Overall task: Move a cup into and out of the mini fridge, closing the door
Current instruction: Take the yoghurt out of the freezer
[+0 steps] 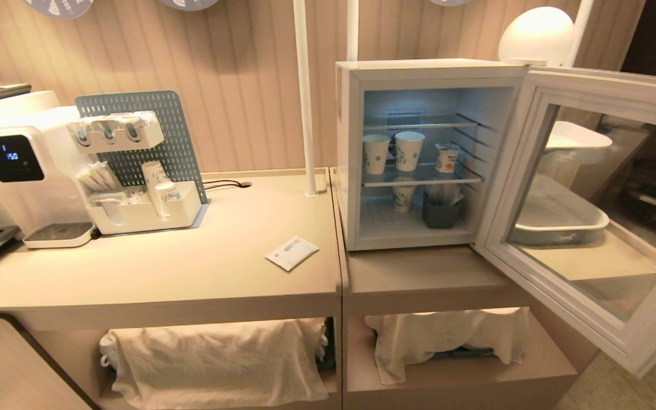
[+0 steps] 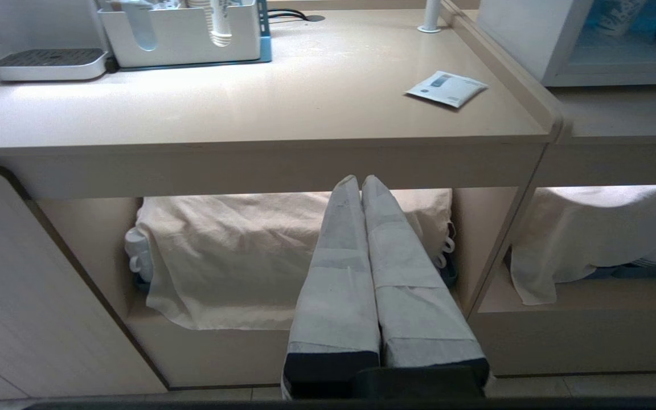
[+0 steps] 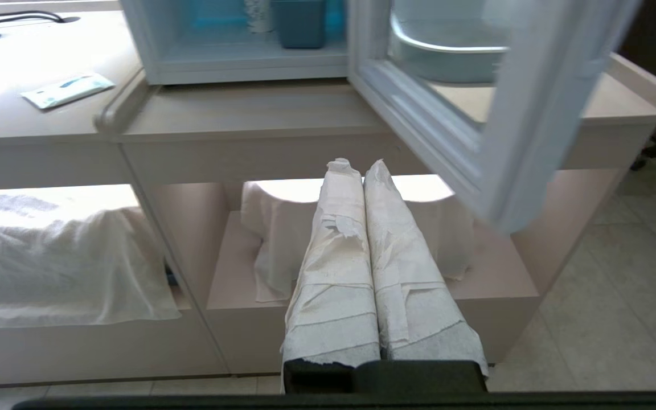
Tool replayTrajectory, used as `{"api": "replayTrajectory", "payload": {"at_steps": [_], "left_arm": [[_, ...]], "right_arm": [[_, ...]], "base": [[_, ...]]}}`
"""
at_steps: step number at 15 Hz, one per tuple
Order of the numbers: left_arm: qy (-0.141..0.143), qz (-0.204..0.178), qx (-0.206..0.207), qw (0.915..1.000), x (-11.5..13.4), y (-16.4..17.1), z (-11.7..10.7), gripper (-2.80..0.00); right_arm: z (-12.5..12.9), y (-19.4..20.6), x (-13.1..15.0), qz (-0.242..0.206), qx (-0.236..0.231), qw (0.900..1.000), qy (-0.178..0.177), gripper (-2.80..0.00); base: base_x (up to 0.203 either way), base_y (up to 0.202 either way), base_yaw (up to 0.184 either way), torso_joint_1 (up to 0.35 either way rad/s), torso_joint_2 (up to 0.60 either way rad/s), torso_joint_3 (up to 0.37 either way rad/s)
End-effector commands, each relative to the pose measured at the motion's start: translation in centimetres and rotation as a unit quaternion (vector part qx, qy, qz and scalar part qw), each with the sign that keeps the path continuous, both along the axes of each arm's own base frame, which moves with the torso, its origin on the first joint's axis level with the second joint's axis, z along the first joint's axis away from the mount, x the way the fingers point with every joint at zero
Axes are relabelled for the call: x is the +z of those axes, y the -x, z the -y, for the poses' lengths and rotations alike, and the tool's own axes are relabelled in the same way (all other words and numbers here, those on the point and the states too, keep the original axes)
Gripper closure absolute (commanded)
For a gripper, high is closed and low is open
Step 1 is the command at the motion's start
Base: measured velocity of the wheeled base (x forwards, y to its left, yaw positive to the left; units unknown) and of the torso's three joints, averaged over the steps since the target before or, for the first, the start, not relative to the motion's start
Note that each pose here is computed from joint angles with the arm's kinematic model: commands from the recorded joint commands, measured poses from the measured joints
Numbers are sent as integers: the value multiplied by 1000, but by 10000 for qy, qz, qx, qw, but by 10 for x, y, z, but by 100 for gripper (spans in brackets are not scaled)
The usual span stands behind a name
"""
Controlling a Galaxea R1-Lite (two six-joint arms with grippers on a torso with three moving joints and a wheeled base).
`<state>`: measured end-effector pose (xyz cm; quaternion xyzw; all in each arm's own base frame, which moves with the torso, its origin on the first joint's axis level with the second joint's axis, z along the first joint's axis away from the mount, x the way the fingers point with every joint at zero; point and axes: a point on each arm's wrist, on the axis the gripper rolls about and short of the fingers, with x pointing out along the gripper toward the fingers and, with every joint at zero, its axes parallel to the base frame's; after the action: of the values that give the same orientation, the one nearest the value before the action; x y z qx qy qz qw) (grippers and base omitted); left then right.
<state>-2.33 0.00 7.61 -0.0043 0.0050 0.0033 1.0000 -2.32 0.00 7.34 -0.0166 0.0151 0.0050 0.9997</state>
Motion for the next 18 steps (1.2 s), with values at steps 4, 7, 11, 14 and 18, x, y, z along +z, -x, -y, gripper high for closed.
{"api": "replayTrajectory", "payload": {"at_steps": [4, 7, 11, 14, 18], "left_arm": [[-12, -34, 13, 10000, 0, 0, 0, 0], [-12, -34, 13, 10000, 0, 0, 0, 0], [-12, -34, 13, 10000, 0, 0, 0, 0], [-12, -34, 13, 10000, 0, 0, 0, 0], [-4, -19, 13, 10000, 0, 0, 0, 0]], "right_arm": [[0, 0, 0, -9, 6, 10000, 3, 0], [0, 0, 0, -9, 6, 10000, 3, 0], [0, 0, 0, -8, 6, 10000, 3, 0], [0, 0, 0, -17, 6, 10000, 3, 0], [0, 0, 0, -11, 6, 10000, 3, 0]], "base": [[0, 45, 1, 1, 1, 2], [125, 3, 2, 1, 1, 2], [192, 0, 1, 1, 1, 4], [194, 0, 1, 2, 0, 3], [194, 0, -2, 2, 1, 3]]}}
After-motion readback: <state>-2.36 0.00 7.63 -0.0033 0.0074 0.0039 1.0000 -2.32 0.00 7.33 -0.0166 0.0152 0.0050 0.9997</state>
